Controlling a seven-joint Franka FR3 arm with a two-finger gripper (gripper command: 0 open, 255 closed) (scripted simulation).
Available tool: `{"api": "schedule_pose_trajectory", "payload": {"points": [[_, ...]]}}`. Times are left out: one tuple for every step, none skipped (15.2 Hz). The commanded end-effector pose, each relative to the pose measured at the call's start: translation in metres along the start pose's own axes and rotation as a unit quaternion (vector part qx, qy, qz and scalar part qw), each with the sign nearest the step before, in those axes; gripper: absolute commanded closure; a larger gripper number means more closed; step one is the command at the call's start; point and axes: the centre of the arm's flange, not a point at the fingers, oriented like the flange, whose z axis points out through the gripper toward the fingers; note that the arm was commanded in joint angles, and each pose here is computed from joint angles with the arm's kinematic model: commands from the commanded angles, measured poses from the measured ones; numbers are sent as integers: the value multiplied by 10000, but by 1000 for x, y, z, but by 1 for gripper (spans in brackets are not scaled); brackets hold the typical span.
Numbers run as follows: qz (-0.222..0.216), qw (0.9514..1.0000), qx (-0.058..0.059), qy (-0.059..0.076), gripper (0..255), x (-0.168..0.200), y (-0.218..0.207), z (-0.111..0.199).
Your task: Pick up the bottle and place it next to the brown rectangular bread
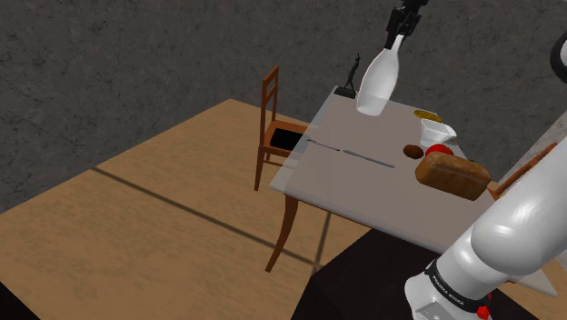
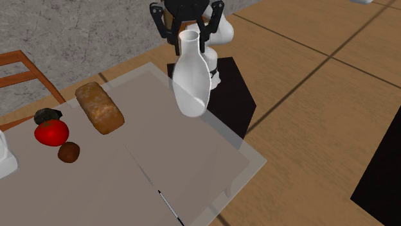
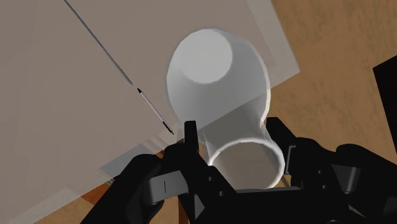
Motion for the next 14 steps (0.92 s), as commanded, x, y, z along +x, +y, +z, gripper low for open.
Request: {"api": "schedule_pose_trajectory", "payload": {"points": [[0, 10000, 0, 0, 255, 0, -1, -11], [0, 10000, 0, 0, 255, 0, -1, -13], [0, 10000, 0, 0, 255, -8, 10, -13], [0, 10000, 0, 0, 255, -16, 20, -14], [0, 10000, 0, 0, 255, -23, 31, -14], [0, 10000, 0, 0, 255, -31, 42, -15], [0, 10000, 0, 0, 255, -39, 52, -15], [0, 10000, 0, 0, 255, -47, 63, -16], [0, 10000, 0, 0, 255, -55, 73, -16], [0, 10000, 0, 0, 255, -63, 84, -17], [0, 10000, 0, 0, 255, -71, 94, -17], [0, 10000, 0, 0, 255, -79, 105, -18], [0, 10000, 0, 0, 255, -87, 115, -18], [0, 10000, 0, 0, 255, -95, 126, -19]]}}
